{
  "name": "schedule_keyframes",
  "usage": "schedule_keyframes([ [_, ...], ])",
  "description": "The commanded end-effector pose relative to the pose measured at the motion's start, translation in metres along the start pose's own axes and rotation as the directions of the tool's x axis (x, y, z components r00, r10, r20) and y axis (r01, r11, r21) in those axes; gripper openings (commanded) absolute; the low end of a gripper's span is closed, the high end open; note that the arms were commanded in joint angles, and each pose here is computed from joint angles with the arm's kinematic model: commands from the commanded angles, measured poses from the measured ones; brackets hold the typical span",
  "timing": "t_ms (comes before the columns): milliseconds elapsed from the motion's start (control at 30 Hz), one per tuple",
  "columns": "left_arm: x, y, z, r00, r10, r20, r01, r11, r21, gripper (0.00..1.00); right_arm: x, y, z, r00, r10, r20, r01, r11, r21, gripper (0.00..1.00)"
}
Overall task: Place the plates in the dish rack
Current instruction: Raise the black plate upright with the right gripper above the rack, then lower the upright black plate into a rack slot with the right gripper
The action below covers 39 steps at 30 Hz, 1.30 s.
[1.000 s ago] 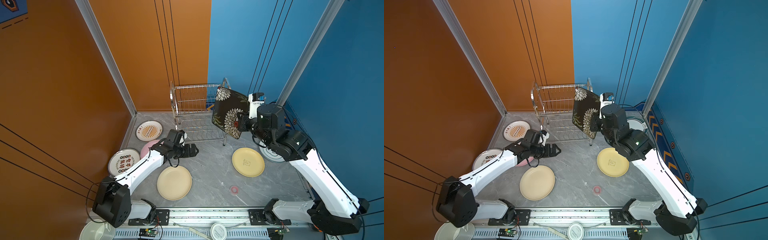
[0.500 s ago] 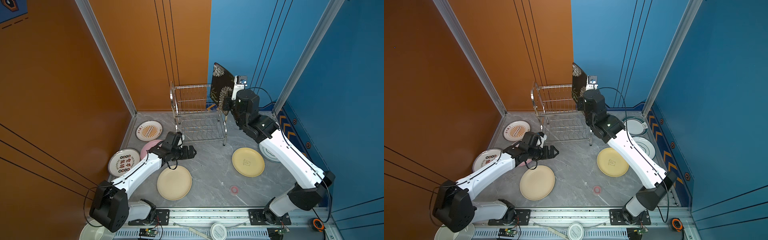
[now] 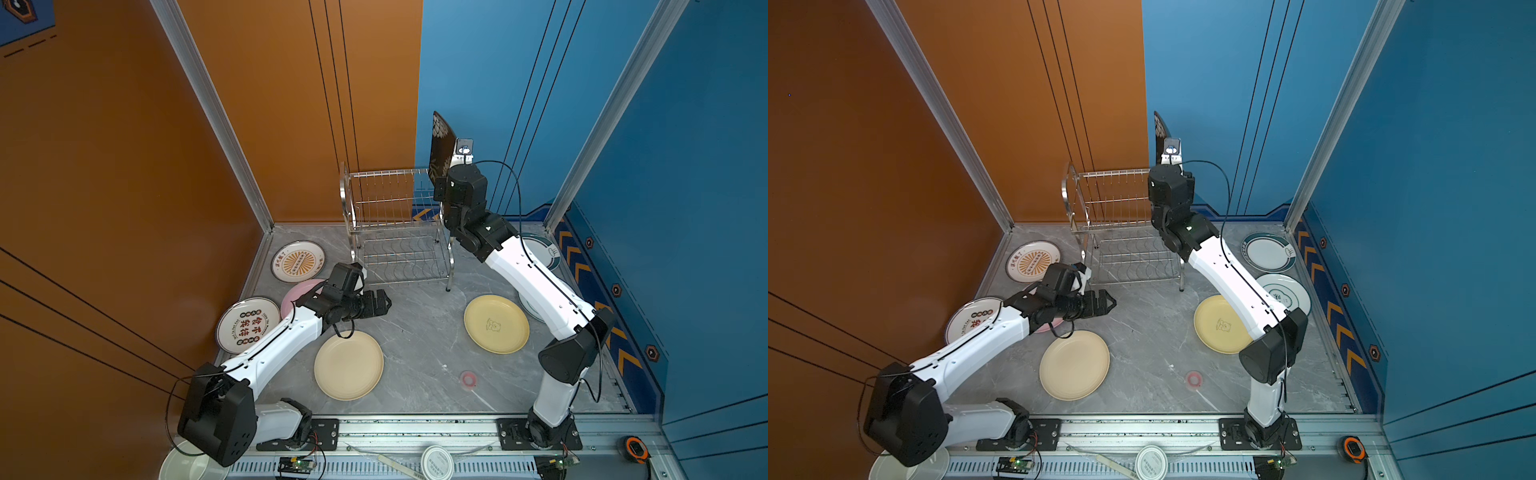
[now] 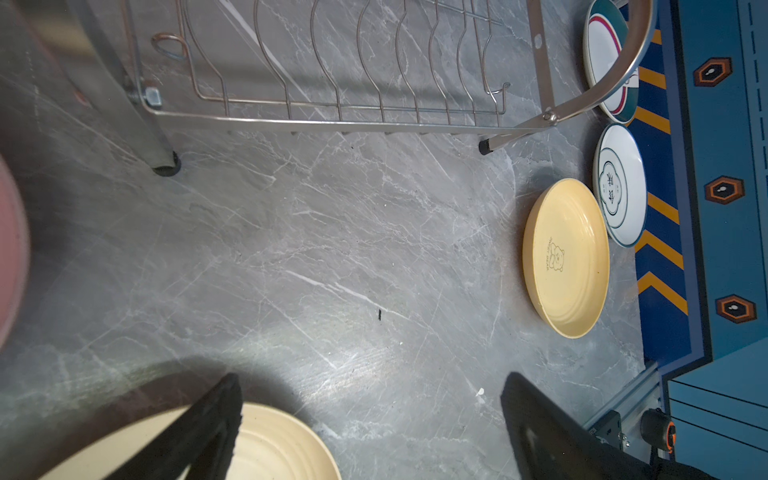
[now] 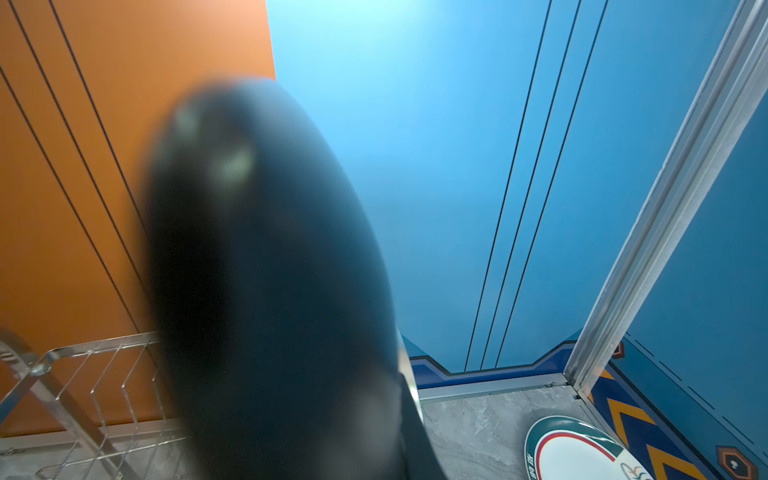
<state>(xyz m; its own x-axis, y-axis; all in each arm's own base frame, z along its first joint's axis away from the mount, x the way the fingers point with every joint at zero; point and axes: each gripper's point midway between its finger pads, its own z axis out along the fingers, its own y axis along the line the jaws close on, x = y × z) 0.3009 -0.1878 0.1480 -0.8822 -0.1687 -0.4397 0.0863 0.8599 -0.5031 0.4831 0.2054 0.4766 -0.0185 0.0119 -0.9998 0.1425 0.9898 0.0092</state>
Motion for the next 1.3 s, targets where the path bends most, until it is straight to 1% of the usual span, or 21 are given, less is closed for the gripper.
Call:
schedule_keyframes([
  [0, -0.004, 0.007, 0.004, 1.000, -0.021, 0.019, 0.021, 1.000, -0.015, 0.98, -0.064, -0.025, -0.010, 0.972, 0.161, 0.171, -0.171, 0.984, 0.048, 0.00],
  [300, -0.006, 0.007, 0.008, 1.000, -0.024, 0.015, 0.024, 1.000, -0.018, 0.98, -0.047, -0.017, 0.009, 0.978, 0.151, 0.146, -0.160, 0.985, 0.056, 0.00],
  [633, -0.007, 0.008, 0.010, 0.999, -0.030, 0.014, 0.030, 0.999, -0.022, 0.98, -0.025, -0.012, 0.024, 0.987, 0.112, 0.111, -0.122, 0.988, 0.092, 0.00],
  [967, -0.006, 0.010, 0.010, 0.999, -0.038, 0.017, 0.038, 0.999, -0.029, 0.98, -0.005, -0.010, 0.027, 0.991, 0.115, 0.075, -0.122, 0.988, 0.096, 0.00],
  [1267, -0.008, 0.011, 0.012, 0.999, -0.041, 0.020, 0.041, 0.999, -0.032, 0.98, 0.013, -0.008, 0.018, 0.993, 0.105, 0.051, -0.110, 0.989, 0.096, 0.00],
])
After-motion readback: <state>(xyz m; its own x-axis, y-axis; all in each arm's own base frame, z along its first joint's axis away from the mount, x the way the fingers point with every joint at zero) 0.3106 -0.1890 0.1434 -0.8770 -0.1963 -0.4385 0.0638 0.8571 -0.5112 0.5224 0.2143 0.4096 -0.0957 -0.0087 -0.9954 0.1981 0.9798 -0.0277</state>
